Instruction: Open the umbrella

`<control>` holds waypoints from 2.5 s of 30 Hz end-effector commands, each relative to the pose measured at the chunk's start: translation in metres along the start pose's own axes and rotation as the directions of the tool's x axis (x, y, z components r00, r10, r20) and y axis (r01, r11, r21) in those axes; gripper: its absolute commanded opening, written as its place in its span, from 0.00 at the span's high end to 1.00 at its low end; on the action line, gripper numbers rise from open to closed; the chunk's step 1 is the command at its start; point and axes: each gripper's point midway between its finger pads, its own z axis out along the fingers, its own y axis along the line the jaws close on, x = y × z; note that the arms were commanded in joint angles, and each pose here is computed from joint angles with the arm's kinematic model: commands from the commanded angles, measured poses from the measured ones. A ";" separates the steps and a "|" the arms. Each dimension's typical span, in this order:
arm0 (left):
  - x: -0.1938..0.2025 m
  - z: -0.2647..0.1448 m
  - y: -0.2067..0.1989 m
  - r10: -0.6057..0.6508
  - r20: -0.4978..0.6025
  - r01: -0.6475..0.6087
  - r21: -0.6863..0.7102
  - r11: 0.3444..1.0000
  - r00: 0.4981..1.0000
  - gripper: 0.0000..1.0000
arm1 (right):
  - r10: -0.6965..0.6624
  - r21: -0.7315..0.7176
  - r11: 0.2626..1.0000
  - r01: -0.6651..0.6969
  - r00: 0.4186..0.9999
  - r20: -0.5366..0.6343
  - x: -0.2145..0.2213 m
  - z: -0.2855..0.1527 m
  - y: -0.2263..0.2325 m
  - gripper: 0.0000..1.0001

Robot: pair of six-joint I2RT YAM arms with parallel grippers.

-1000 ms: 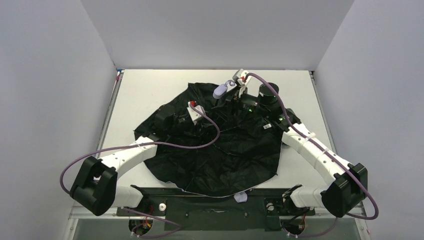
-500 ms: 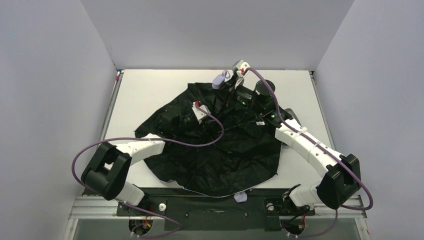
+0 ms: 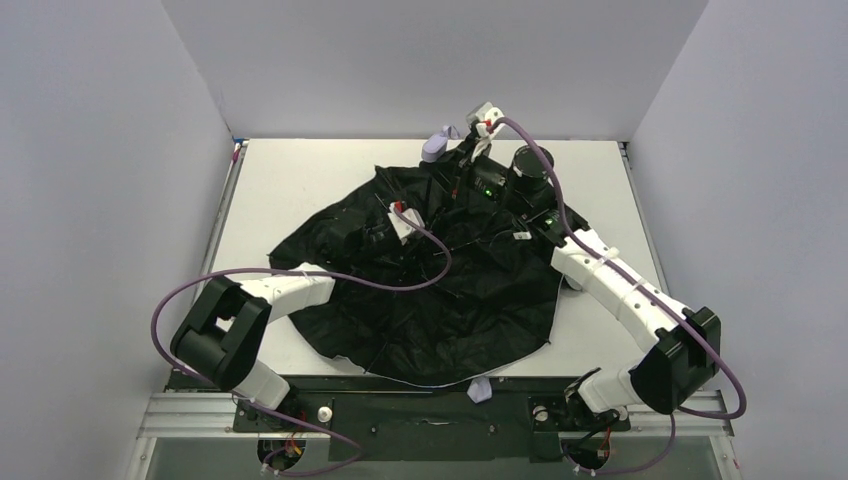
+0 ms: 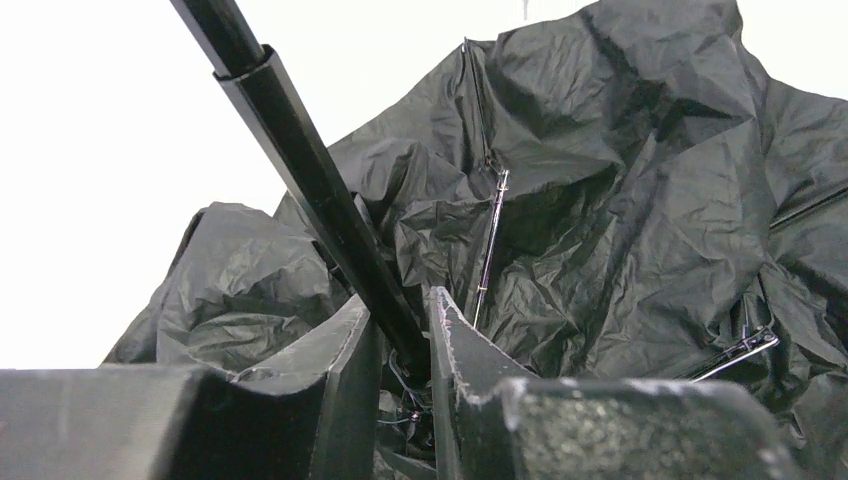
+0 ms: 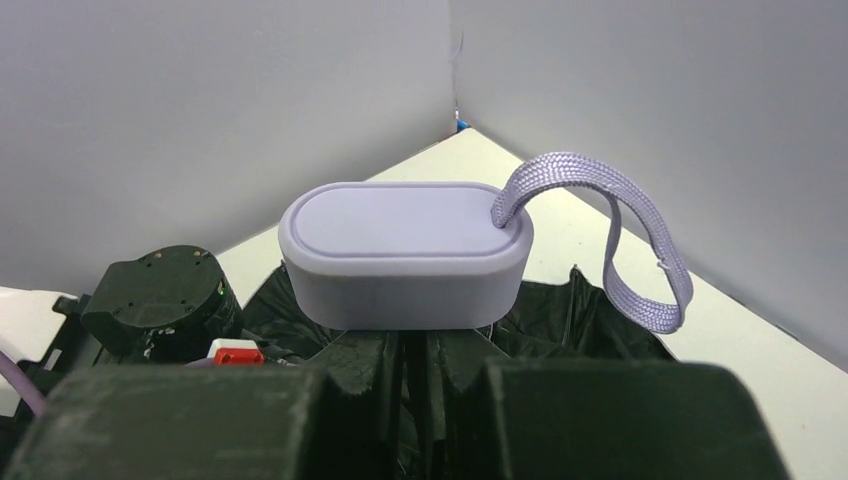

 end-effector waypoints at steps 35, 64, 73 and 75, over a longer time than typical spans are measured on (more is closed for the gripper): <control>0.081 -0.002 0.023 -0.257 -0.385 0.262 -0.040 0.964 0.886 0.71 | -0.164 0.017 0.980 0.197 0.763 0.625 -0.304 -0.086 0.046 1.00; -0.086 -0.015 0.111 0.069 -0.025 -0.072 -0.166 0.983 0.997 1.00 | -0.126 0.009 0.992 0.126 0.989 0.074 -0.066 -0.087 0.018 0.31; -0.177 -0.050 0.136 0.509 0.002 -0.491 -0.265 0.830 0.861 1.00 | 0.003 0.326 0.945 0.011 0.999 -0.043 -0.027 -0.144 -0.063 0.29; -0.197 -0.060 0.134 0.648 -0.013 -0.628 -0.262 0.733 0.761 1.00 | 0.002 0.378 0.925 0.019 0.999 -0.054 -0.032 -0.156 -0.078 0.27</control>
